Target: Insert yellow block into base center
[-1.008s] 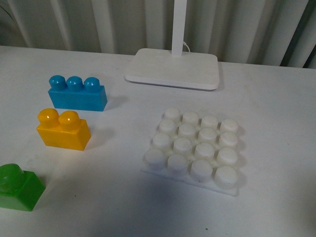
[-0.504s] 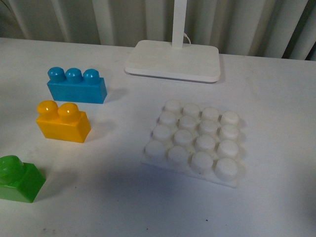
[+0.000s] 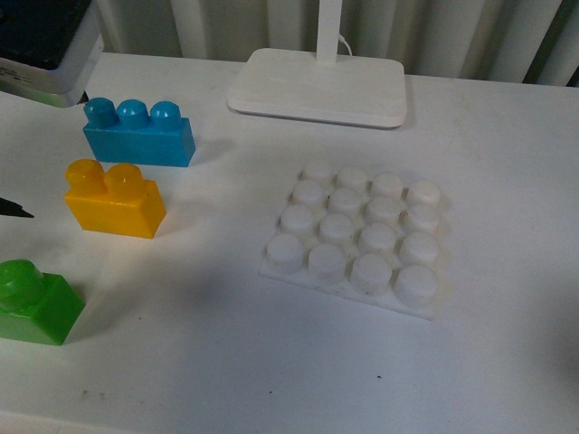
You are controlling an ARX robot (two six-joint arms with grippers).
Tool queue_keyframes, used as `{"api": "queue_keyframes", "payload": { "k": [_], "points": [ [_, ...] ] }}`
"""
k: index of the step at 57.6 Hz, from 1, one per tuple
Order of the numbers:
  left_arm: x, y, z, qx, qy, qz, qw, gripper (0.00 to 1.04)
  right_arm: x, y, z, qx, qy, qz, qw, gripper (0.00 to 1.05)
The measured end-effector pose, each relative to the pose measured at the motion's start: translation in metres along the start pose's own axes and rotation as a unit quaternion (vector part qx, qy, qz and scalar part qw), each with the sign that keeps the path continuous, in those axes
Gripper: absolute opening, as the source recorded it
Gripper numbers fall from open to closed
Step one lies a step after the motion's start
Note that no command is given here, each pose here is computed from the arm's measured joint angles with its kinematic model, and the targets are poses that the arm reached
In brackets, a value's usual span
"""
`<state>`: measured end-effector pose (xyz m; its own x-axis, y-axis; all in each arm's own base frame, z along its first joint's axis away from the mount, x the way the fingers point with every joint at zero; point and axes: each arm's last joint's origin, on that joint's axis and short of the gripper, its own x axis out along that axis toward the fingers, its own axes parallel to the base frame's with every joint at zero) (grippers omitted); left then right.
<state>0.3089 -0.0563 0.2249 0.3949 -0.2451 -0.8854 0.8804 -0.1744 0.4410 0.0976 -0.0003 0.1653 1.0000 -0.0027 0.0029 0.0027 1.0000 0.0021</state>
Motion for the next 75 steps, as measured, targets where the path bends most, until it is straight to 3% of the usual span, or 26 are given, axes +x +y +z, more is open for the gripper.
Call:
{"api": "queue_keyframes", "payload": {
  "k": [32,46,55,61,75],
  "points": [
    [0.037,0.015,-0.001,-0.022,0.008,-0.048,0.999,0.98,0.000,0.000,0.000,0.000,0.000,0.000,1.000,0.96],
    [0.043,0.014,-0.003,-0.025,0.013,-0.053,0.998,0.62,0.000,0.000,0.000,0.000,0.000,0.000,1.000,0.96],
    [0.044,0.014,-0.005,-0.027,0.022,-0.057,0.998,0.33,0.000,0.000,0.000,0.000,0.000,0.000,1.000,0.96],
    [0.042,0.015,-0.004,-0.029,0.020,-0.060,0.998,0.27,0.000,0.000,0.000,0.000,0.000,0.000,1.000,0.96],
    [0.029,0.024,0.019,-0.040,-0.030,-0.068,0.996,0.26,0.000,0.000,0.000,0.000,0.000,0.000,1.000,0.96]
  ]
}}
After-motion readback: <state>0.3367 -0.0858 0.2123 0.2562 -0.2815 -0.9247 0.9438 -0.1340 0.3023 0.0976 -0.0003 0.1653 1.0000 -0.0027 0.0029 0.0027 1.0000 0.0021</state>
